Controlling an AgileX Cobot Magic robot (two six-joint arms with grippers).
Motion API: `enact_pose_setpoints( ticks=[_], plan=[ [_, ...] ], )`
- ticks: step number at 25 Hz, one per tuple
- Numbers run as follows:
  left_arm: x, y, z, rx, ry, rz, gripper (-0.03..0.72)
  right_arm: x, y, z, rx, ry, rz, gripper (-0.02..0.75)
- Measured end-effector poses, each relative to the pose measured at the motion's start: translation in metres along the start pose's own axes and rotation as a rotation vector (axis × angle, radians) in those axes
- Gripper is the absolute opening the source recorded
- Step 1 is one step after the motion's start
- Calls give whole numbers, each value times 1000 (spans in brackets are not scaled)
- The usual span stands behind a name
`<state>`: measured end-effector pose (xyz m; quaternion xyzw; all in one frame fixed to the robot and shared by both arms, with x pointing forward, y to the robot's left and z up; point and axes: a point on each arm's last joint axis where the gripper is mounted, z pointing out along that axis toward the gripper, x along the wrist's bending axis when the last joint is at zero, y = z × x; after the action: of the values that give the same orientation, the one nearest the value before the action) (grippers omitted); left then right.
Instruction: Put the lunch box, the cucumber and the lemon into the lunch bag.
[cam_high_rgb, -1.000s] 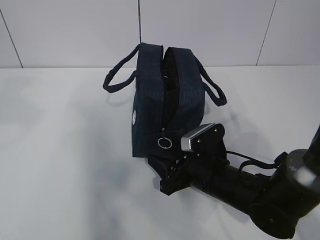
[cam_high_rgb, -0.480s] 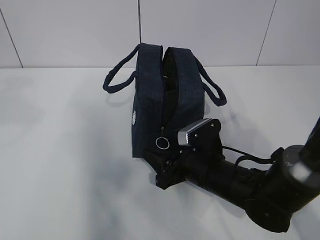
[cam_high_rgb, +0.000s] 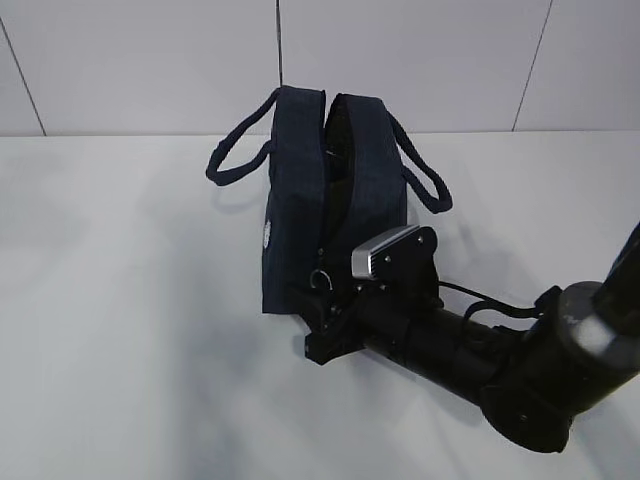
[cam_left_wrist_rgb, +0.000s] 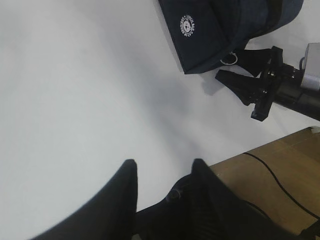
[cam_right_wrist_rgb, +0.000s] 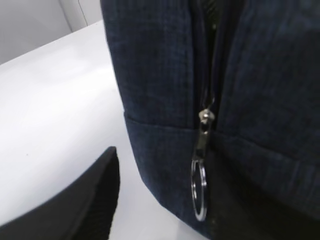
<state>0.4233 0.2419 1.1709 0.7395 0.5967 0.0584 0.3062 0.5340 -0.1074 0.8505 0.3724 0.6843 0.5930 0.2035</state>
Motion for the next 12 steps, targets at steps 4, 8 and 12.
enact_pose_setpoints(
  ticks=[4,8,12],
  plan=[
    [0,0,0,0,0,0,239,0,1,1,-6,-1,-1,348],
    [0,0,0,0,0,0,239,-1,2,1,-8,-8,3,335],
    [0,0,0,0,0,0,239,-2,2,1,-11,-22,9,291]
  ],
)
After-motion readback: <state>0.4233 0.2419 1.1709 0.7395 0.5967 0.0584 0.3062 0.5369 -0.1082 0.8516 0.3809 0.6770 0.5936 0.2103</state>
